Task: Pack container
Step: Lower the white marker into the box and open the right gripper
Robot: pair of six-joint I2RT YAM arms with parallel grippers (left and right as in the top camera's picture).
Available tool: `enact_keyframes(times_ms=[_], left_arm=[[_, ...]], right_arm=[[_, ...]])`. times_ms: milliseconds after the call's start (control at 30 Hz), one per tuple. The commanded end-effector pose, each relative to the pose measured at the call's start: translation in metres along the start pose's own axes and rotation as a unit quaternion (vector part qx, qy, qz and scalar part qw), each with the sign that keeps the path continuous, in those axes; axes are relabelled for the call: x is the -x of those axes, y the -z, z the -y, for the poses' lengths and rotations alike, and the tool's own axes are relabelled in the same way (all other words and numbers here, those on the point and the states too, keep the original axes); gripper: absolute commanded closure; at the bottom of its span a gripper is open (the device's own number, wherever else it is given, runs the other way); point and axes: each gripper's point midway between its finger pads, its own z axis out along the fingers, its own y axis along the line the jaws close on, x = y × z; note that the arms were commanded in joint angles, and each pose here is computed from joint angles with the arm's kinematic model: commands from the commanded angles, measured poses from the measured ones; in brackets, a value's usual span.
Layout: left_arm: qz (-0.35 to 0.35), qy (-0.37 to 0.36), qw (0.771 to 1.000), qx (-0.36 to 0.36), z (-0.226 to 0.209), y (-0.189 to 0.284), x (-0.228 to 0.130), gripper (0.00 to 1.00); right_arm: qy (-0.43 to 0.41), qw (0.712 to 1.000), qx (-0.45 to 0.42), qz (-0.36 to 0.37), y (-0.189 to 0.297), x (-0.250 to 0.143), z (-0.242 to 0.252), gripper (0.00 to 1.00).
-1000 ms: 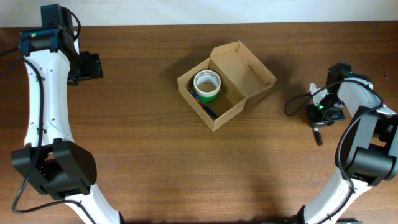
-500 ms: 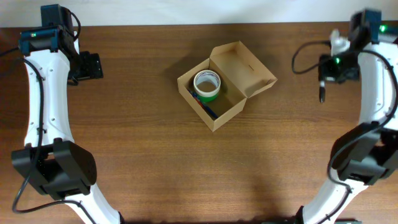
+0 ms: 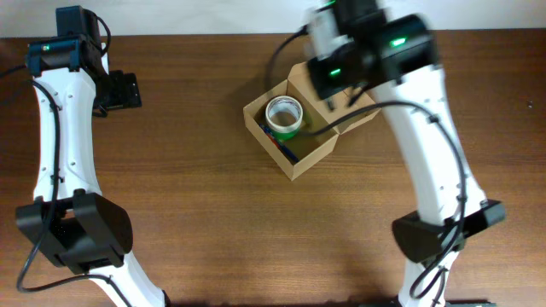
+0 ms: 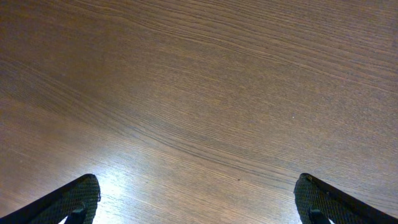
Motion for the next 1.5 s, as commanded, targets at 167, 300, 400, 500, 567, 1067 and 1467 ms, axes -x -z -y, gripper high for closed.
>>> enact_keyframes(times_ms=[167,300,400,500,567,1067,1467], left_arm=[[-0.006,0.000,1.000,-0.002,-0.001,-0.006,-0.001,0.00],[-0.007,0.000,1.000,-0.002,-0.001,-0.006,-0.001,0.00],[-0.006,0.000,1.000,-0.002,-0.001,-0.006,-0.001,0.00],[-0.007,0.000,1.000,-0.002,-0.001,-0.006,-0.001,0.00],[-0.006,0.000,1.000,-0.002,-0.001,-0.006,-0.001,0.00],[-0.007,0.000,1.000,-0.002,-0.001,-0.006,-0.001,0.00],[-0.006,0.000,1.000,-0.002,-0.001,-0.006,-0.001,0.00]], right_arm=[[0.019,0.998,-0.018,-0.054,-0.064,-0.005,-0.024,0.96],[0.018,0.994,-0.011,-0.105,-0.102,-0.023,-0.026,0.96],[0.018,0.990,0.008,-0.137,-0.124,-0.035,-0.034,0.96],[0.019,0.988,0.015,-0.156,-0.140,-0.043,-0.037,0.96],[0.020,0.986,0.016,-0.163,-0.146,-0.046,-0.037,0.96],[0.035,0.974,0.047,-0.217,-0.180,-0.080,-0.056,0.96],[0.045,0.969,0.067,-0.233,-0.192,-0.095,-0.071,0.96]])
